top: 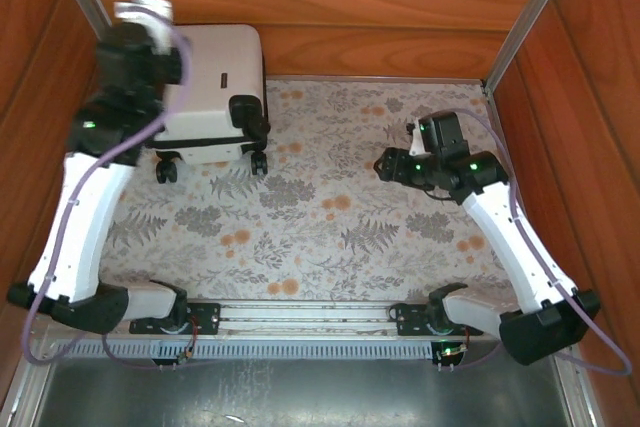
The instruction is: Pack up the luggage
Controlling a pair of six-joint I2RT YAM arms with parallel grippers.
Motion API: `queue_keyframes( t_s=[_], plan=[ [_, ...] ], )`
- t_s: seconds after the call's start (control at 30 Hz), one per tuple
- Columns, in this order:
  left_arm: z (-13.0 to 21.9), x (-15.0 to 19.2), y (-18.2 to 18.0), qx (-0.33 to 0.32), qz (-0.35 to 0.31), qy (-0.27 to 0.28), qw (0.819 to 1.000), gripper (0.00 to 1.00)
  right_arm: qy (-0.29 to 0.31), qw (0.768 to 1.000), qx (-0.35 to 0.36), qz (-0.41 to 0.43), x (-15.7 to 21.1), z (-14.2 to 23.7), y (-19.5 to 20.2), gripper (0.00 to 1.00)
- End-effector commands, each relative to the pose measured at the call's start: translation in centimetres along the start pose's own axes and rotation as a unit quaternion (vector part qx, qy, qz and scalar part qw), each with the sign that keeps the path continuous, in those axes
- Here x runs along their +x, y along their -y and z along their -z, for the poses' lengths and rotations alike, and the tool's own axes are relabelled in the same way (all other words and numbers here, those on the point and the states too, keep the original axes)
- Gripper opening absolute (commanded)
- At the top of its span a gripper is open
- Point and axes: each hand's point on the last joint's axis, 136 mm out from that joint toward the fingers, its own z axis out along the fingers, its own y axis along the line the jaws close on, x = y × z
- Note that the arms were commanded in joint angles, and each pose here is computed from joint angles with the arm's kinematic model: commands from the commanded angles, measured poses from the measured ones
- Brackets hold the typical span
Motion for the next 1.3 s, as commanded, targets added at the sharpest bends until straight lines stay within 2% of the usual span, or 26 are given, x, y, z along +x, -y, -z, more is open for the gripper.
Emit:
queue_keyframes(
  t_s=[0.0, 0.1, 0.17, 0.2, 0.37, 0.5, 0.6, 0.8, 0.9, 1.07, 1.27],
  plan=[
    [-2.9, 7.4, -7.4, -0.097, 0.068, -0.130, 0.984, 0.76, -0.019, 1.000, -0.008, 0.010, -0.5, -1.0, -2.5, 0.76],
    [-5.6, 14.9, -12.1, -0.114, 0.192, -0.225, 0.948, 0.73, -0.022, 0.999, -0.001, 0.030, -1.7, -1.9, -4.8, 0.76],
    [-7.1, 19.4, -13.7, -0.097, 0.285, -0.270, 0.914, 0.68, -0.020, 0.999, -0.004, 0.043, -2.5, -2.4, -6.8, 0.77],
    [-7.7, 20.7, -14.0, -0.090, 0.306, -0.285, 0.904, 0.67, -0.019, 0.999, -0.002, 0.049, -2.9, -2.7, -7.6, 0.77],
    [-11.1, 26.3, -13.1, -0.061, 0.309, -0.357, 0.880, 0.62, -0.017, 0.995, -0.010, 0.094, -4.5, -4.4, -13.2, 0.80],
    [-12.4, 28.9, -11.3, -0.027, 0.325, -0.391, 0.861, 0.59, -0.026, 0.992, -0.021, 0.121, -5.2, -7.3, -17.2, 0.81],
    [-12.5, 30.2, -9.4, 0.008, 0.333, -0.409, 0.850, 0.58, -0.024, 0.989, -0.022, 0.142, -5.7, -9.1, -19.8, 0.81],
    [-11.4, 31.4, -4.9, 0.062, 0.321, -0.422, 0.846, 0.58, -0.013, 0.984, -0.017, 0.176, -6.4, -11.6, -23.1, 0.77],
    [-10.6, 31.3, -1.3, 0.103, 0.308, -0.431, 0.842, 0.58, -0.014, 0.983, -0.017, 0.184, -6.4, -12.4, -23.7, 0.75],
    [-8.6, 30.0, 6.4, 0.204, 0.284, -0.429, 0.833, 0.57, 0.001, 0.976, -0.015, 0.216, -5.6, -11.4, -24.3, 0.75],
    [-4.9, 27.1, 11.8, 0.283, 0.245, -0.388, 0.842, 0.58, 0.023, 0.974, -0.008, 0.226, -5.2, -8.1, -22.8, 0.78]
  ],
)
